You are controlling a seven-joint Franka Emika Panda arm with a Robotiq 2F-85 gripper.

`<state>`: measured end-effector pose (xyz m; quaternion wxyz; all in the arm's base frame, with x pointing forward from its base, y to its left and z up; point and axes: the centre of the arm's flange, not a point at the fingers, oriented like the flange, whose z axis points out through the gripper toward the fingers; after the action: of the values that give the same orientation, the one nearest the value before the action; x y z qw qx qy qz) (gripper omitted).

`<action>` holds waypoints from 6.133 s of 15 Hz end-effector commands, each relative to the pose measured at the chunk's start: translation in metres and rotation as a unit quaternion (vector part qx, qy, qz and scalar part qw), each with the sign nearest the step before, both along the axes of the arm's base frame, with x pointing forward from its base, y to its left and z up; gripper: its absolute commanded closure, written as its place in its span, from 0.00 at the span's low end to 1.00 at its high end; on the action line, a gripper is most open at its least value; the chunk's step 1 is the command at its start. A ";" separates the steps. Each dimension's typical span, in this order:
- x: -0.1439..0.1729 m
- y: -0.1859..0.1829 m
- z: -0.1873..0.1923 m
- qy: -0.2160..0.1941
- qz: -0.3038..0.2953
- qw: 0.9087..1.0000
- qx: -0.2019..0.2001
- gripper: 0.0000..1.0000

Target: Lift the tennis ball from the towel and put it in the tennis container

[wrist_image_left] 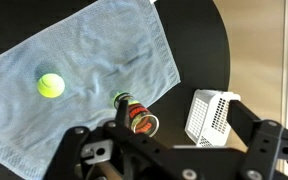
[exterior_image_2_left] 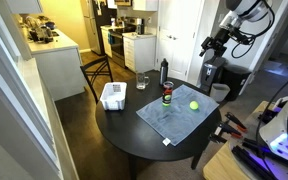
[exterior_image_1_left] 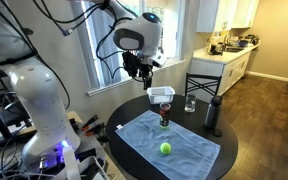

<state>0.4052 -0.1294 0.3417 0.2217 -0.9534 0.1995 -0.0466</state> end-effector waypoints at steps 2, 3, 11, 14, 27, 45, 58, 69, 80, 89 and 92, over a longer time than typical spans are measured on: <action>0.025 -0.040 -0.053 0.033 -0.035 0.999 0.005 0.00; 0.025 -0.048 -0.062 0.042 -0.043 0.998 0.006 0.00; 0.027 -0.097 -0.126 0.093 -0.120 0.987 0.048 0.00; 0.042 -0.101 -0.146 0.100 -0.130 0.985 0.058 0.00; 0.054 -0.110 -0.241 0.169 -0.123 0.976 0.065 0.00; 0.063 -0.122 -0.271 0.196 -0.136 0.969 0.061 0.00; 0.174 -0.127 -0.425 0.315 -0.269 0.909 0.051 0.00; 0.191 -0.128 -0.424 0.450 -0.247 0.853 0.097 0.00; 0.176 -0.126 -0.481 0.490 -0.267 0.828 0.050 0.00; 0.174 -0.146 -0.489 0.465 -0.287 0.837 -0.005 0.00; 0.173 -0.150 -0.493 0.434 -0.289 0.853 -0.031 0.00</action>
<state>0.5605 -0.2694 -0.1203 0.0857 -0.7725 0.5385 0.3256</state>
